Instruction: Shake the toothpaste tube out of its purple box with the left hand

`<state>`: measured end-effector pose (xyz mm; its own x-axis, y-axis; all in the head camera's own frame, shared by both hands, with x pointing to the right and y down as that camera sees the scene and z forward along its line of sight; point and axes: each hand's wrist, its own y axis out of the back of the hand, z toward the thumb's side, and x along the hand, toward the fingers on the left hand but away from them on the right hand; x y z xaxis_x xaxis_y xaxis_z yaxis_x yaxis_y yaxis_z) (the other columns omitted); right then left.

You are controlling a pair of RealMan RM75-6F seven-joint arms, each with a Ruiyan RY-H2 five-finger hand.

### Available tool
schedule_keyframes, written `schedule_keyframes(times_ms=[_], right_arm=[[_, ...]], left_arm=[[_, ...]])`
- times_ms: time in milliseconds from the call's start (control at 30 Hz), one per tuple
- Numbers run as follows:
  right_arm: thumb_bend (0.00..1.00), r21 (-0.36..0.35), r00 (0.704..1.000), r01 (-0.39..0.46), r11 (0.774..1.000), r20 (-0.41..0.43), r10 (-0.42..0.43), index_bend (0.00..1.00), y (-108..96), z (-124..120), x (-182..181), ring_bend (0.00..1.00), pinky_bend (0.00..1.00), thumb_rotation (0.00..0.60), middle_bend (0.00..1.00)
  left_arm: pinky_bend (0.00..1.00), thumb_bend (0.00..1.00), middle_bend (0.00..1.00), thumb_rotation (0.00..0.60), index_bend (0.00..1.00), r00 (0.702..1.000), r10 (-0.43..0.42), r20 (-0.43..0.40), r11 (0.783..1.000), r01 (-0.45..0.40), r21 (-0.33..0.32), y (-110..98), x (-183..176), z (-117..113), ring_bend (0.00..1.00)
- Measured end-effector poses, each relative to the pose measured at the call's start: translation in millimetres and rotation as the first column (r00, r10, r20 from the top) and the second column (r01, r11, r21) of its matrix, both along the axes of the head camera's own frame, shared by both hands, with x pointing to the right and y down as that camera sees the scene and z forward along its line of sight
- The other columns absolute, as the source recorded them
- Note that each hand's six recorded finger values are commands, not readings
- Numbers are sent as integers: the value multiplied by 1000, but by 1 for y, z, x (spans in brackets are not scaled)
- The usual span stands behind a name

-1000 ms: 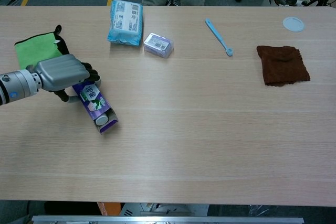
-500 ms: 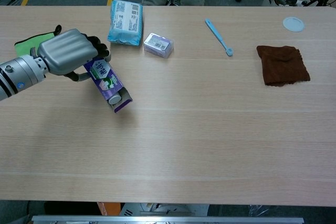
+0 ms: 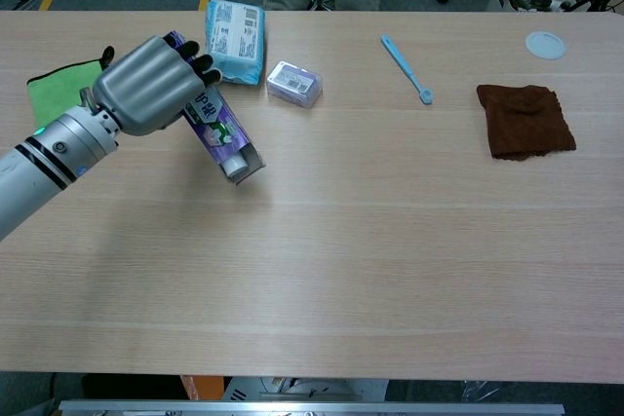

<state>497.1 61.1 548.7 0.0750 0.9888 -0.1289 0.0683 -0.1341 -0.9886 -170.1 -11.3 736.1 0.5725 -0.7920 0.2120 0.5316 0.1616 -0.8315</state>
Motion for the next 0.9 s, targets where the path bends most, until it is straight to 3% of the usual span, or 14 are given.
schedule_keyframes(times_ms=[100,333,633,900], right_arm=[[258,1,1000,-3,1000,1,3,380,1,0,1,429,428,600,439],[258,-2,1000,-2,1000,2,2,380,0,1,2,429,428,600,439],[258,-4,1000,-1,1000,2,1,380,1,2,2,429,428,600,439],[258,-6,1000,1,1000,4,-1,380,1,2,2,429,428,600,439]], left_arm=[[491,309,325,600,306,1000,-15,27,998,13,60,0,5,3,277],[490,309,314,600,304,998,-35,51,991,28,131,-8,6,-3,272],[488,309,308,600,304,998,-49,40,995,45,92,-10,6,-3,271],[486,309,290,600,308,998,-48,48,999,48,-16,-10,-7,1,266]])
